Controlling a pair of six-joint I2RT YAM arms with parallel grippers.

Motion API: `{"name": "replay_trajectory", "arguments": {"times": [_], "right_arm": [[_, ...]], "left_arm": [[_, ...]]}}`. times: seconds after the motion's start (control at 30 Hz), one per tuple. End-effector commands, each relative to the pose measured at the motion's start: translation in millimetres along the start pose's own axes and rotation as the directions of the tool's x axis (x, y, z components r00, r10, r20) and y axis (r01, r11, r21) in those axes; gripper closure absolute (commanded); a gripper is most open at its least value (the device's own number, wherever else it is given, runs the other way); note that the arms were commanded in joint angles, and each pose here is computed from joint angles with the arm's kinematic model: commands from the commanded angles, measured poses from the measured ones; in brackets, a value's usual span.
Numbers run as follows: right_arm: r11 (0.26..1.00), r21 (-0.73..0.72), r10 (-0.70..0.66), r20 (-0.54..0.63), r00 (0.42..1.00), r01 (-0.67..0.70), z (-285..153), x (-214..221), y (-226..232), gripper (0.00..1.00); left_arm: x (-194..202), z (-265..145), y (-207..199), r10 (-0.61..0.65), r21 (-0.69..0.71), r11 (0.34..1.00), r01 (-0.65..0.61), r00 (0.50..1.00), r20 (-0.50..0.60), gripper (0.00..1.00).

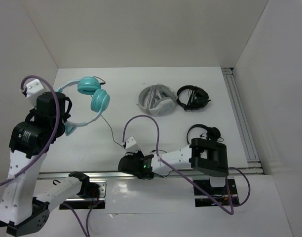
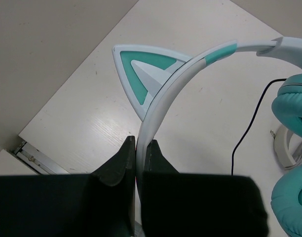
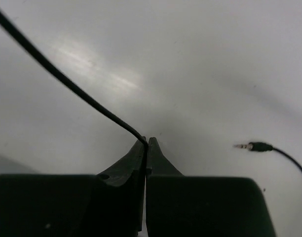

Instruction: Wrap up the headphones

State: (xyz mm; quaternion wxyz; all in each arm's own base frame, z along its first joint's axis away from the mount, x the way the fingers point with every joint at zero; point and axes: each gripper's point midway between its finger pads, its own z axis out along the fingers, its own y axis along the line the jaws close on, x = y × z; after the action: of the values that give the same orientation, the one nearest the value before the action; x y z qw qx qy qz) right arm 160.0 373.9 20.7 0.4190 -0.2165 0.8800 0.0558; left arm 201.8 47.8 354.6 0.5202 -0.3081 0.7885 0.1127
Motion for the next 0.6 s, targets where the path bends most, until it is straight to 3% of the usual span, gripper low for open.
{"name": "replay_trajectory", "arguments": {"times": [0.0,0.1,0.27,0.57], "right_arm": [[1.000,0.005,0.015,0.059,0.998,-0.015,-29.1,-15.7,2.8,1.00],[1.000,0.002,0.001,0.084,0.996,-0.002,-37.9,-26.4,10.8,1.00],[0.995,0.096,-0.001,0.105,0.994,-0.009,-32.2,-41.6,-20.4,1.00],[1.000,0.009,0.028,0.163,0.986,-0.030,-55.8,-66.6,-9.5,1.00]], "left_arm": [[-22.9,9.1,-22.3,-0.121,0.033,0.992,0.118,0.990,0.077,1.00],[-9.3,14.2,-37.1,-0.122,0.086,0.989,0.120,0.992,0.025,1.00],[-4.5,8.0,-48.0,-0.102,0.188,0.977,0.098,0.995,0.011,1.00],[-8.1,7.2,-38.3,-0.099,0.157,0.983,0.092,0.994,0.039,1.00]]}}
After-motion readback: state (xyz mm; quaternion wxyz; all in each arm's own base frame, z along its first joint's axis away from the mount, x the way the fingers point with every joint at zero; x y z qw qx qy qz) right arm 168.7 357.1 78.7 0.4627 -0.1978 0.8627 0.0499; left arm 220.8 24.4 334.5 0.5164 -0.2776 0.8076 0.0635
